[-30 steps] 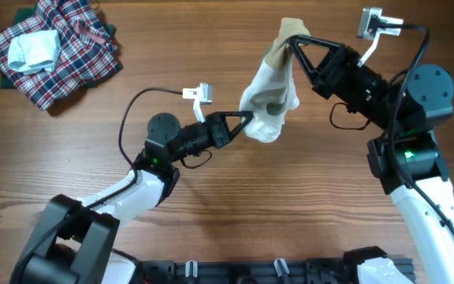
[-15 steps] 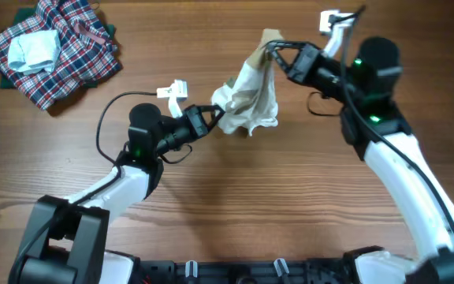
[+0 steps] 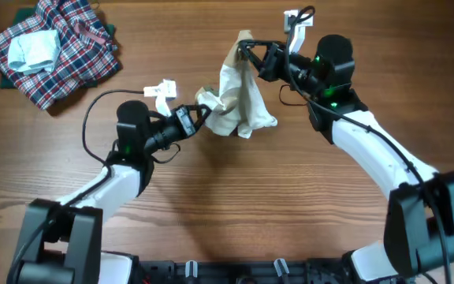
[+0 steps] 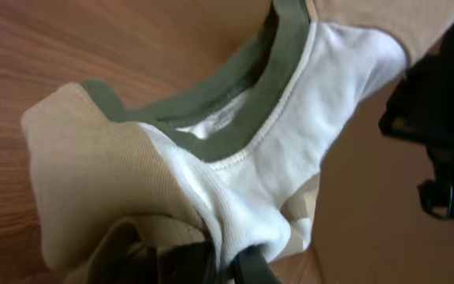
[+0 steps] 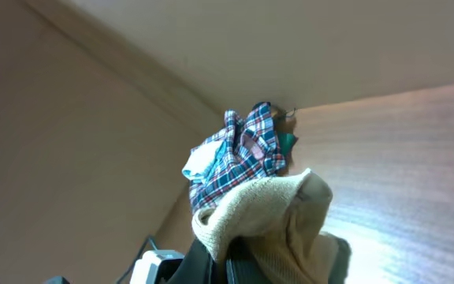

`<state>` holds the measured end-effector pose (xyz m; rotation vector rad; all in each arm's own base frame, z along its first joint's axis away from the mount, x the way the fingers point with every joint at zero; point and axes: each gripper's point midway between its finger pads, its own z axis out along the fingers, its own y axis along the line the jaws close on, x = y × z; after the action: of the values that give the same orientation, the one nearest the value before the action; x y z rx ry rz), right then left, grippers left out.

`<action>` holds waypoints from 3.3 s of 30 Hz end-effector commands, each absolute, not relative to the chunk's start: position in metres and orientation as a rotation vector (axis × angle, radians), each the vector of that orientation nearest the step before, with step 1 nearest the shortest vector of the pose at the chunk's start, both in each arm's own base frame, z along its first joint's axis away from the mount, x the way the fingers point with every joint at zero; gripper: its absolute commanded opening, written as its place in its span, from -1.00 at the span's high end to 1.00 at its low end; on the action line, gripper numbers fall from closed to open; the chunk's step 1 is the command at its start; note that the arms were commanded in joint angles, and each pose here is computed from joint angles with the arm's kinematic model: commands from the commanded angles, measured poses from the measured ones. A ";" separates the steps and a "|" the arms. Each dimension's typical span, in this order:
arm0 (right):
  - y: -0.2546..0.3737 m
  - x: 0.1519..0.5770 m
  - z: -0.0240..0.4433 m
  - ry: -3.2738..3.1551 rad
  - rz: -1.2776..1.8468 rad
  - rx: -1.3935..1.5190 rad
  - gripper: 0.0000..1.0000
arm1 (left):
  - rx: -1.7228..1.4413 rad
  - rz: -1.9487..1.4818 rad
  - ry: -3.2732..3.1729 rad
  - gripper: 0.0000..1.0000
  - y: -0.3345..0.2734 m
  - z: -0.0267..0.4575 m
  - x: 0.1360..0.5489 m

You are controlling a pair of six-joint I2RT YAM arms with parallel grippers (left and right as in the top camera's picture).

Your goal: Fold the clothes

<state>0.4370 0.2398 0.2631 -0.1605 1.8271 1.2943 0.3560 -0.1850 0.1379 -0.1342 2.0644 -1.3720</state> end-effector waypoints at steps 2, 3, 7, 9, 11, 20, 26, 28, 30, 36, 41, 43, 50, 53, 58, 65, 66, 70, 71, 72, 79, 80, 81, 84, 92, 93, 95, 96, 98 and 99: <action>0.220 0.427 0.306 1.736 1.048 -0.272 0.92 | 0.110 -1.346 1.946 0.93 -0.189 0.182 0.341; 0.211 0.428 0.305 1.759 0.964 -0.251 0.91 | 0.147 -1.321 1.931 0.93 -0.188 0.189 0.336; 0.161 0.422 0.306 1.841 0.609 -0.135 0.92 | 0.196 -1.140 1.929 0.93 -0.178 0.209 0.324; 0.138 0.411 0.313 1.858 0.487 -0.080 0.92 | 0.209 -0.933 1.971 0.92 -0.167 0.219 0.319; 0.124 0.399 0.322 1.858 0.421 -0.053 0.92 | 0.195 -0.706 2.015 0.93 -0.152 0.234 0.314; 0.108 0.360 0.352 1.819 0.387 -0.058 0.92 | 0.328 -0.613 1.998 0.92 -0.171 0.302 0.270; 0.098 0.324 0.378 1.763 0.398 -0.056 0.92 | 0.437 -0.660 1.966 0.92 -0.199 0.324 0.245; 0.095 0.313 0.381 1.762 0.398 -0.056 0.92 | 0.451 -0.654 1.965 0.92 -0.204 0.330 0.238; 0.092 0.305 0.384 1.758 0.401 -0.054 0.92 | 0.451 -0.637 1.969 0.93 -0.206 0.336 0.230; 0.093 0.287 0.391 1.741 0.435 -0.070 0.92 | 0.512 -0.685 1.942 0.93 -0.220 0.364 0.202; 0.088 0.296 0.379 1.786 0.405 -0.023 0.92 | 0.450 -0.565 1.973 0.92 -0.209 0.356 0.212; 0.086 0.309 0.365 1.834 0.392 0.025 0.91 | 0.428 -0.482 2.009 0.88 -0.209 0.344 0.225; 0.106 0.376 0.286 2.040 0.396 0.110 0.92 | 0.303 -0.258 2.247 0.80 -0.210 0.262 0.298; 0.114 0.410 0.258 2.063 0.397 0.134 0.92 | 0.189 -0.150 2.323 0.76 -0.189 0.223 0.344; 0.124 0.443 0.219 2.092 0.401 0.161 0.92 | 0.091 -0.040 2.385 0.46 -0.158 0.174 0.395; 0.134 0.480 0.156 2.130 0.388 0.162 0.80 | 0.002 -0.013 2.447 0.32 -0.126 0.113 0.442; 0.135 0.483 0.148 2.140 0.383 0.163 0.80 | -0.005 -0.022 2.458 0.32 -0.123 0.107 0.444; 0.115 0.488 0.117 2.181 0.235 0.232 0.81 | -0.016 -0.029 2.481 0.24 -0.118 0.101 0.444; 0.109 0.488 0.114 2.184 0.192 0.251 0.80 | -0.013 -0.030 2.489 0.23 -0.118 0.100 0.442; 0.100 0.487 0.111 2.187 0.139 0.274 0.80 | -0.009 -0.032 2.501 0.21 -0.119 0.098 0.440; 0.035 0.476 0.101 2.209 -0.195 0.367 -0.09 | 0.035 -0.126 2.587 -0.13 -0.131 0.088 0.423; 0.030 0.475 0.100 2.216 -0.204 0.378 -0.13 | 0.040 -0.141 2.592 -0.21 -0.133 0.088 0.421; 0.024 0.473 0.098 2.225 -0.215 0.388 -0.19 | 0.050 -0.161 2.600 -0.26 -0.136 0.088 0.419; 0.017 0.472 0.097 2.248 -0.238 0.343 -0.33 | 0.103 -0.182 2.616 -0.39 -0.148 0.093 0.407; 0.081 0.484 0.119 2.232 0.121 -0.026 0.46 | 0.353 -0.505 2.680 -0.20 -0.258 0.118 0.321; 0.081 0.483 0.119 2.233 0.119 -0.027 0.56 | 0.370 -0.601 2.715 -0.17 -0.274 0.116 0.306; 0.080 0.483 0.119 2.233 0.119 -0.027 0.60 | 0.358 -0.649 2.770 0.00 -0.286 0.110 0.290; 0.080 0.483 0.119 2.233 0.119 -0.027 0.60 | 0.358 -0.645 2.787 0.09 -0.288 0.107 0.285; 0.080 0.484 0.119 2.233 0.120 -0.025 0.60 | 0.373 -0.642 2.802 0.36 -0.292 0.103 0.281; 0.080 0.484 0.120 2.231 0.123 -0.020 0.60 | 0.377 -0.641 2.804 0.56 -0.292 0.102 0.280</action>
<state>0.4803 0.0735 0.0999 0.0102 2.2756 0.0824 0.2895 -0.2800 0.1051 0.4116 2.7560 -0.5607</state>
